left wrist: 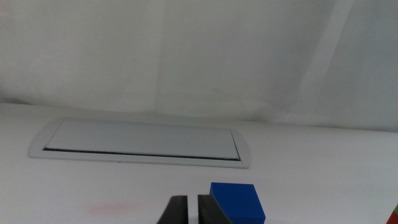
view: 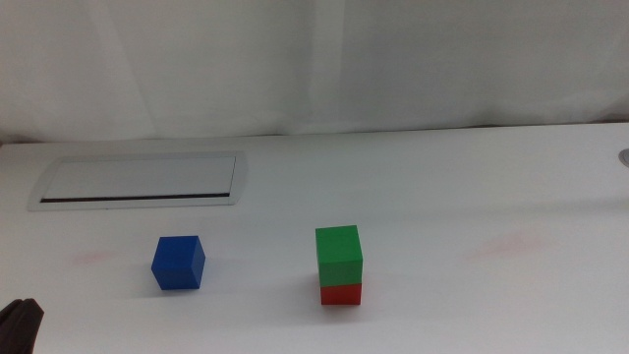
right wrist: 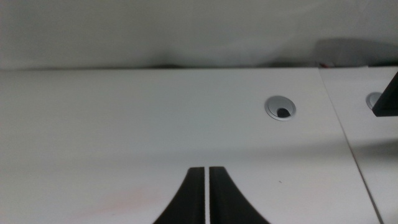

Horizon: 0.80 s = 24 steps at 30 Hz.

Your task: Stack red cubes first, then green, then blue cubes in a specific spot.

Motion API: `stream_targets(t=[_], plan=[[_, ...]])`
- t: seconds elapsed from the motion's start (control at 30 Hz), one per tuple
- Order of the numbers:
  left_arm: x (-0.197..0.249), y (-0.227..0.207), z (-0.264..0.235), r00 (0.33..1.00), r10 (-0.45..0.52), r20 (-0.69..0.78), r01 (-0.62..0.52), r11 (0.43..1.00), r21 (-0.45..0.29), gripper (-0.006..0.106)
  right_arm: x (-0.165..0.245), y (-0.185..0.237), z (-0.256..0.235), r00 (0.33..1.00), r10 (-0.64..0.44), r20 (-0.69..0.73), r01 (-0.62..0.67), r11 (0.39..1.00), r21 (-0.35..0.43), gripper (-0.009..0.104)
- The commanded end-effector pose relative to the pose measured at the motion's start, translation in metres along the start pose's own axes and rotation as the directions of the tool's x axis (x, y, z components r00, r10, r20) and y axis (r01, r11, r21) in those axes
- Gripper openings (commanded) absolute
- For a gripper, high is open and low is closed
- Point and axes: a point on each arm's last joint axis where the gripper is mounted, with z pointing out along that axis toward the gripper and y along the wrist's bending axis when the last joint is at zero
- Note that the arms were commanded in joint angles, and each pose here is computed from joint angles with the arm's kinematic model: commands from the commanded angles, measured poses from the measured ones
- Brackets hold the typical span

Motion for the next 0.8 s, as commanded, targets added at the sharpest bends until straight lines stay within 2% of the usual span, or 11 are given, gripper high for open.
stream_targets(t=[0.0,0.13,0.2,0.3,0.43,0.6,0.77], plan=[[0.012,0.002,0.000,1.000,-0.004,-0.029,0.003,1.000,-0.004,-0.003,0.022,0.006,-0.021,0.997,-0.001,0.079,0.002,1.000,-0.013,-0.002],[0.012,0.002,0.001,1.000,-0.004,-0.027,0.003,1.000,-0.004,-0.003,0.072,0.016,-0.060,0.980,0.035,0.197,-0.028,0.999,-0.037,-0.002],[0.012,0.002,0.001,1.000,-0.004,-0.025,0.004,1.000,-0.003,-0.003,0.091,0.020,-0.070,0.966,0.056,0.252,-0.042,0.997,-0.061,-0.002],[0.012,0.002,0.001,1.000,-0.004,-0.025,0.004,1.000,-0.003,-0.003,0.113,0.023,-0.075,0.938,0.065,0.342,-0.048,0.997,-0.058,-0.002],[0.012,0.002,0.001,1.000,-0.005,-0.023,0.005,1.000,-0.003,-0.003,0.141,0.023,-0.055,0.914,0.074,0.399,-0.064,0.997,-0.039,-0.002],[0.012,0.002,0.001,1.000,-0.009,-0.021,0.009,1.000,-0.002,-0.003,0.175,0.022,-0.012,0.915,0.113,0.387,-0.112,0.993,-0.026,-0.002],[0.012,0.002,0.001,1.000,-0.013,-0.023,0.013,1.000,-0.003,-0.003,0.200,0.021,0.010,0.907,0.119,0.404,-0.131,0.991,0.002,-0.002]])
